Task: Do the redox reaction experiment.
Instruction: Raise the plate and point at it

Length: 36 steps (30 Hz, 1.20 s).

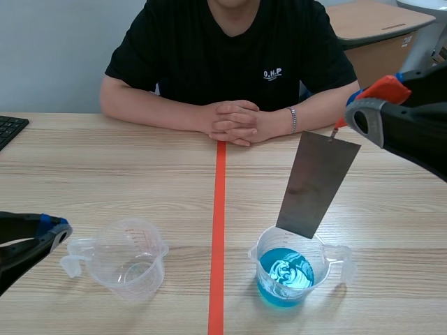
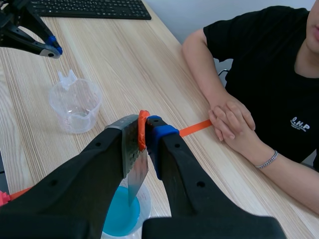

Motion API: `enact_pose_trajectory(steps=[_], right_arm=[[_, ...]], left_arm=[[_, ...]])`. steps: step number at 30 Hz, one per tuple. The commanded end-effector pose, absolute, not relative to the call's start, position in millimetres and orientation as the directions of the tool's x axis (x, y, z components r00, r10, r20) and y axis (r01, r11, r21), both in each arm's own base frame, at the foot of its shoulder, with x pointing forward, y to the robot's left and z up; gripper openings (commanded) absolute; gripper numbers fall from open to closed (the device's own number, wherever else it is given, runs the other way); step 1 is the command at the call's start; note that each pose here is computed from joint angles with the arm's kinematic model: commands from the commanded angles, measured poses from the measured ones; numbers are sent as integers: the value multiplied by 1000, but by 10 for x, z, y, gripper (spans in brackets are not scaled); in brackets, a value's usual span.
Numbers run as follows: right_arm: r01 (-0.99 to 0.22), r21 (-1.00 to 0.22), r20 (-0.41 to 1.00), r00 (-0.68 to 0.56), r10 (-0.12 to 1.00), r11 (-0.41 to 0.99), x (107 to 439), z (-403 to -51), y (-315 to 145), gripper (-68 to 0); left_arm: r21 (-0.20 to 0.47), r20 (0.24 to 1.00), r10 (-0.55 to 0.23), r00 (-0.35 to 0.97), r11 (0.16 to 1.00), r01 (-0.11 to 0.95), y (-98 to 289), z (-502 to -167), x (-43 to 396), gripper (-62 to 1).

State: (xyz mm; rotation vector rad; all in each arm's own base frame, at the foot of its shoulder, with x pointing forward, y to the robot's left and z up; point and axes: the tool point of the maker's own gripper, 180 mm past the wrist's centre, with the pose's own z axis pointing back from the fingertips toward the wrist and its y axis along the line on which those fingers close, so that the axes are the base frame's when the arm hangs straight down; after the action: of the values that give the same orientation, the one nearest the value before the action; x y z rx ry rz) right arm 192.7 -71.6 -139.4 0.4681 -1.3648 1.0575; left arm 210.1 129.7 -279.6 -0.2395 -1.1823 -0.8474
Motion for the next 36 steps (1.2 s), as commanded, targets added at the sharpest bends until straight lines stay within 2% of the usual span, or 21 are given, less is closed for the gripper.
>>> enact_pose_trajectory(steps=[1, 12, 18, 24, 27, 36], right_arm=[[-826, -295, 936, -149, 320, 479, 1899, -1340, -686, -660], [-826, -295, 936, -149, 320, 479, 1899, -1340, -686, -660], [-826, -295, 936, -149, 320, 479, 1899, -1340, -686, -660], [-826, -295, 936, -149, 320, 479, 1899, -1340, -686, -660], [-826, -295, 936, -149, 320, 479, 1899, -1340, -686, -660], [-826, -295, 936, -149, 319, 479, 1899, -1339, -685, -660]], left_arm=[[239, 903, -421, 87, 662, 711, 1149, -2717, 2116, -567], [222, 926, -379, 0, 542, 811, 462, -2662, 2207, -567], [210, 941, -337, -34, 503, 838, 143, -2593, 2233, -567], [256, 936, -336, -103, 450, 856, -200, -2531, 2244, -567], [258, 940, -321, -118, 438, 861, -347, -2499, 2252, -567], [241, 936, -341, -92, 427, 872, -561, -2762, 2353, -567]])
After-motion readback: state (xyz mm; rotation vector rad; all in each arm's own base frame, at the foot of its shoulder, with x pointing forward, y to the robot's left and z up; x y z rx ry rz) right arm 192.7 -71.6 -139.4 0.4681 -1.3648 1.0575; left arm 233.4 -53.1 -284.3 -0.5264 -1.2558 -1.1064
